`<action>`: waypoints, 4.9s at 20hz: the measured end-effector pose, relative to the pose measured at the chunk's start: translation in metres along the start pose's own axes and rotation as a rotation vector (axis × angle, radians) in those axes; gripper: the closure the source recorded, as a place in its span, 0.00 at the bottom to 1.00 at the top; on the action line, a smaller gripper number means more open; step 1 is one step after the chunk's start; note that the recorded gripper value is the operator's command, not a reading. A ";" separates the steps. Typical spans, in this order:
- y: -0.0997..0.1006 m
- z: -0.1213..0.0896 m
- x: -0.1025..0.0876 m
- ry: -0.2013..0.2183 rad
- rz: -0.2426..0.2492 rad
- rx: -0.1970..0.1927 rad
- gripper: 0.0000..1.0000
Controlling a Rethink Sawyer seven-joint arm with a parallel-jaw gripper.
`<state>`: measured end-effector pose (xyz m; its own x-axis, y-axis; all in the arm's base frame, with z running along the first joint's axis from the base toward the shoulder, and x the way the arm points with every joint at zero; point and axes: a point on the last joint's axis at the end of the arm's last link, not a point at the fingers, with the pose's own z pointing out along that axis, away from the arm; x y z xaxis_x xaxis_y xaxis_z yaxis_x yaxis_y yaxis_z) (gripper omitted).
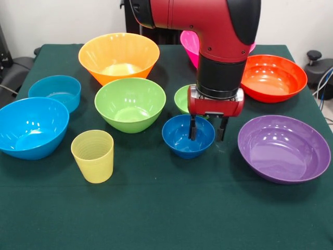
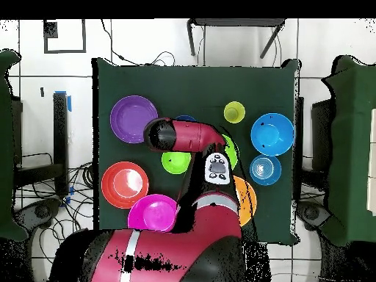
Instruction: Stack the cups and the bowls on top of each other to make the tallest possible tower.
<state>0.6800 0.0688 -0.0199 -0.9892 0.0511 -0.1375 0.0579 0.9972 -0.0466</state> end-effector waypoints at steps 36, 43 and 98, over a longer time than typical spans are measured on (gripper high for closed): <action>-0.008 -0.010 -0.007 -0.030 -0.008 0.014 0.00; -0.021 -0.036 -0.027 -0.075 0.012 0.015 0.00; -0.176 -0.042 -0.091 -0.140 0.038 0.027 0.00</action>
<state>0.7539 -0.1090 0.0426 -0.9577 0.0791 -0.2766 0.1008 0.9928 -0.0651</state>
